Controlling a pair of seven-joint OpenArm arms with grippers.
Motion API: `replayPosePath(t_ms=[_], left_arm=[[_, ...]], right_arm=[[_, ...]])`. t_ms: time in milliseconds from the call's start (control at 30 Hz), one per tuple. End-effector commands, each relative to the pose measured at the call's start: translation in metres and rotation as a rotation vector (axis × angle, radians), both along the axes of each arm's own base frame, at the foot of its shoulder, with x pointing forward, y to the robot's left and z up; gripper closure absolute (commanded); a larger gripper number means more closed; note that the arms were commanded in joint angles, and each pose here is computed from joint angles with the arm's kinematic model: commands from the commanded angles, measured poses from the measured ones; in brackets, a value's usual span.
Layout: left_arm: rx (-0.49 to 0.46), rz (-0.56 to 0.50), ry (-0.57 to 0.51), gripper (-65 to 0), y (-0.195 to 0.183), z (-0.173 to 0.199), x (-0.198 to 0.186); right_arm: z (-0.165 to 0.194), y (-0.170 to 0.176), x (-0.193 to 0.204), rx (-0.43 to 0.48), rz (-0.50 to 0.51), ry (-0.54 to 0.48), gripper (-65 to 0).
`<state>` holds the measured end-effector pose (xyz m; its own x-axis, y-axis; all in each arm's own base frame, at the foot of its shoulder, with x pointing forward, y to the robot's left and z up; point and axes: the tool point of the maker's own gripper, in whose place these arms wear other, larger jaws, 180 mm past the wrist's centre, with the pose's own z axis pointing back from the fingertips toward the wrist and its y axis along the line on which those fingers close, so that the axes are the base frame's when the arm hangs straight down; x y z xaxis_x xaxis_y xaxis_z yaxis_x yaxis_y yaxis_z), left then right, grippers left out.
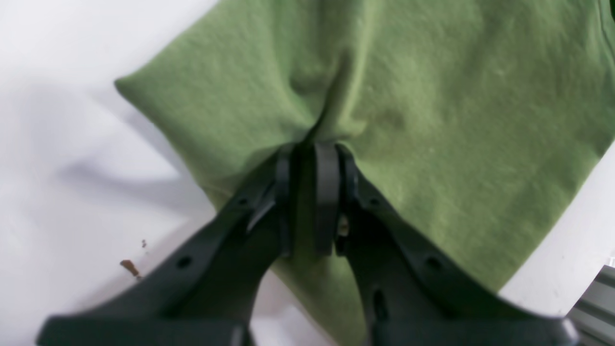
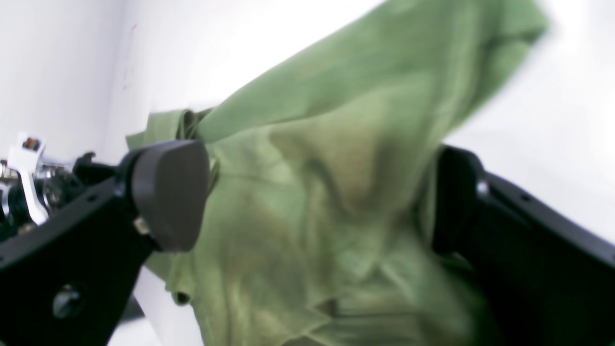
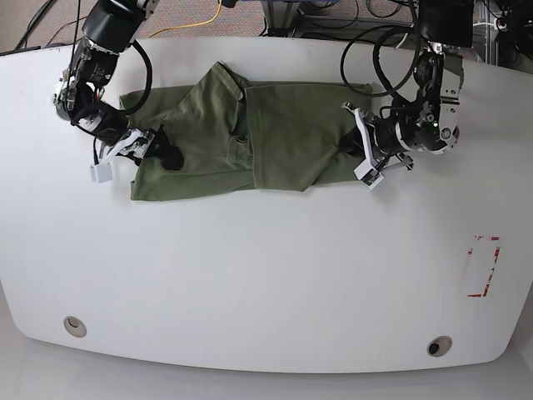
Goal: Layout the t-shirt on the table in an organized manner, then fold the t-shirt properly
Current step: 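Grasp both shirt ends and push them toward each other with both grippers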
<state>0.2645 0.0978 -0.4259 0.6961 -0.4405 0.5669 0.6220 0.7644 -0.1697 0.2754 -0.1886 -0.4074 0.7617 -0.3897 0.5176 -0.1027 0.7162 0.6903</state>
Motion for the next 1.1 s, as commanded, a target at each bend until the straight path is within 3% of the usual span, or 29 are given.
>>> replayPosePath(t_ms=[0,233,333,533,767,900,1067], left_arm=[[0.12,-0.01,0.073,-5.6,0.018,-0.017,-0.015],[0.12,-0.01,0.073,-5.6,0.018,-0.017,-0.015],[0.121,-0.01,0.074,-5.6,0.018,-0.017,-0.015],[0.116,-0.009,0.076,-5.6,0.016,-0.018,-0.015],[0.112,-0.034,0.082,-5.6,0.008,-0.019,-0.019],[0.087,-0.09,0.084,-5.6,-0.019,-0.02,-0.023],[0.049,-0.142,0.069,-5.6,-0.051,-0.015,-0.02]], right_arm=[[-0.012,0.004,-0.017,-0.061,0.066,0.078,-56.4],[-0.012,0.007,-0.024,-0.079,0.086,0.082,-42.2],[-0.012,0.002,-0.024,-0.092,0.086,0.084,-32.5],[-0.009,-0.012,-0.024,-0.127,0.087,0.086,-1.1],[0.021,-0.021,-0.021,-0.241,0.121,-0.001,-0.3],[0.056,-0.013,-0.025,-0.344,0.173,-0.107,0.0],[0.075,0.009,-0.03,-0.412,0.272,-0.158,0.0]])
